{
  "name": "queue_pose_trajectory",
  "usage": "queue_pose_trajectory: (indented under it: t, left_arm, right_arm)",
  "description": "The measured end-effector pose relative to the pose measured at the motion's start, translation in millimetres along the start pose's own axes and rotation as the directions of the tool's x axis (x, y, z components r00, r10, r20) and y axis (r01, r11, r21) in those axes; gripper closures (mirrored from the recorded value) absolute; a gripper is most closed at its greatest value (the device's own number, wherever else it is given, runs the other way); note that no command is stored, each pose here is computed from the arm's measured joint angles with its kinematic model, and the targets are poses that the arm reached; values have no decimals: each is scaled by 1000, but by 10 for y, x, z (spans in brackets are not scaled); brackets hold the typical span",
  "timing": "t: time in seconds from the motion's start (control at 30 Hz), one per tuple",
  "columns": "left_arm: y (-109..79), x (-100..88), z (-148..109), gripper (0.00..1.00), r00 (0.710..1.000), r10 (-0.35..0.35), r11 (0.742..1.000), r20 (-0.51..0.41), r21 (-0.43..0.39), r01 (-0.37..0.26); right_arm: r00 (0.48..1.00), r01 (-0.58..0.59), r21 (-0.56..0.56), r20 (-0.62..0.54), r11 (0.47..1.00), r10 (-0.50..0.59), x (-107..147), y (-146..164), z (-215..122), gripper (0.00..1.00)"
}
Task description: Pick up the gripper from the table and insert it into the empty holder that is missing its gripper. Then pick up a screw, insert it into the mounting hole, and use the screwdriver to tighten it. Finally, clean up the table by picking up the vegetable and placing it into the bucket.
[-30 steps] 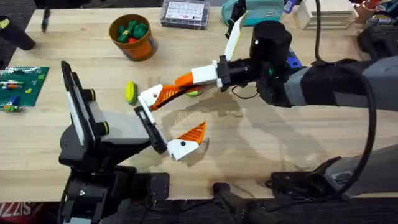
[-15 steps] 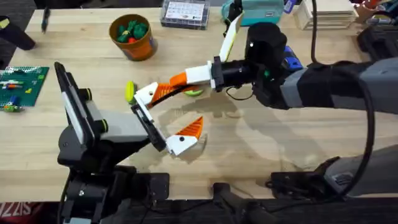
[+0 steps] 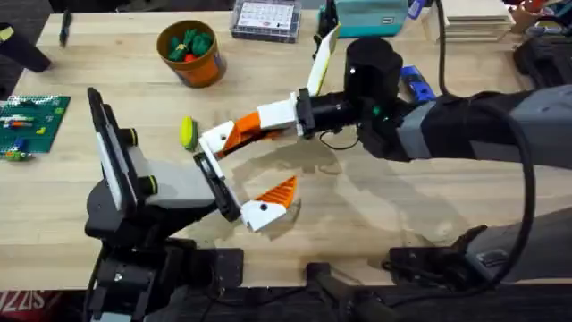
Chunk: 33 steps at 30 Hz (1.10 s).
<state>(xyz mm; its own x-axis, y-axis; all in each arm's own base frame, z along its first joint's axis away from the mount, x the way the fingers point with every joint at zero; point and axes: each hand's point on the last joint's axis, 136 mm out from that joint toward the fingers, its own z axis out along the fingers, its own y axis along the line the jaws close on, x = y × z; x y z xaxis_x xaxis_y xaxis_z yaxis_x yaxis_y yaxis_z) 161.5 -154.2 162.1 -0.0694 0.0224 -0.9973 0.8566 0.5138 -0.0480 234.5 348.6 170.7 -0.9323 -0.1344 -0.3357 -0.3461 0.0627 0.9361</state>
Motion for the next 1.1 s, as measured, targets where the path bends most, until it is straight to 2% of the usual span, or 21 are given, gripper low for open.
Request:
queue_pose_trajectory:
  t: [0.2, 0.27, 0.47, 0.73, 0.83, 0.93, 1.1]
  left_arm:
    - [-39, 3, 0, 6, 1000, 1, 1000, -1, 22, -1]
    - [-55, 3, 0, 6, 1000, 2, 999, -1, 32, -2]
    - [-69, 4, 0, 6, 1000, 8, 999, 0, 40, -8]
    - [-70, 4, -1, 5, 1000, 8, 999, -1, 40, -8]
    - [-70, 4, -1, 5, 1000, 8, 999, 0, 40, -8]
    - [-70, 4, 0, 5, 1000, 8, 999, -1, 40, -8]
    - [-70, 4, -1, 5, 1000, 8, 999, 0, 40, -8]
  right_arm:
    - [1000, -5, -12, -23, 1000, 5, 37, 5, -7, 729]
    - [1000, -9, -17, -30, 1000, 9, 38, 8, -29, 698]
    - [999, -27, -29, -47, 999, 25, 34, -10, -103, 457]
    - [998, -29, -49, -64, 998, 26, 9, -8, -231, 236]
    - [998, -27, -51, -53, 998, 25, -50, -31, -338, 81]
    - [999, -44, -41, -29, 998, 43, -128, -98, -480, 14]
    - [989, -146, 9, 9, 989, 146, -178, -325, -711, 9]
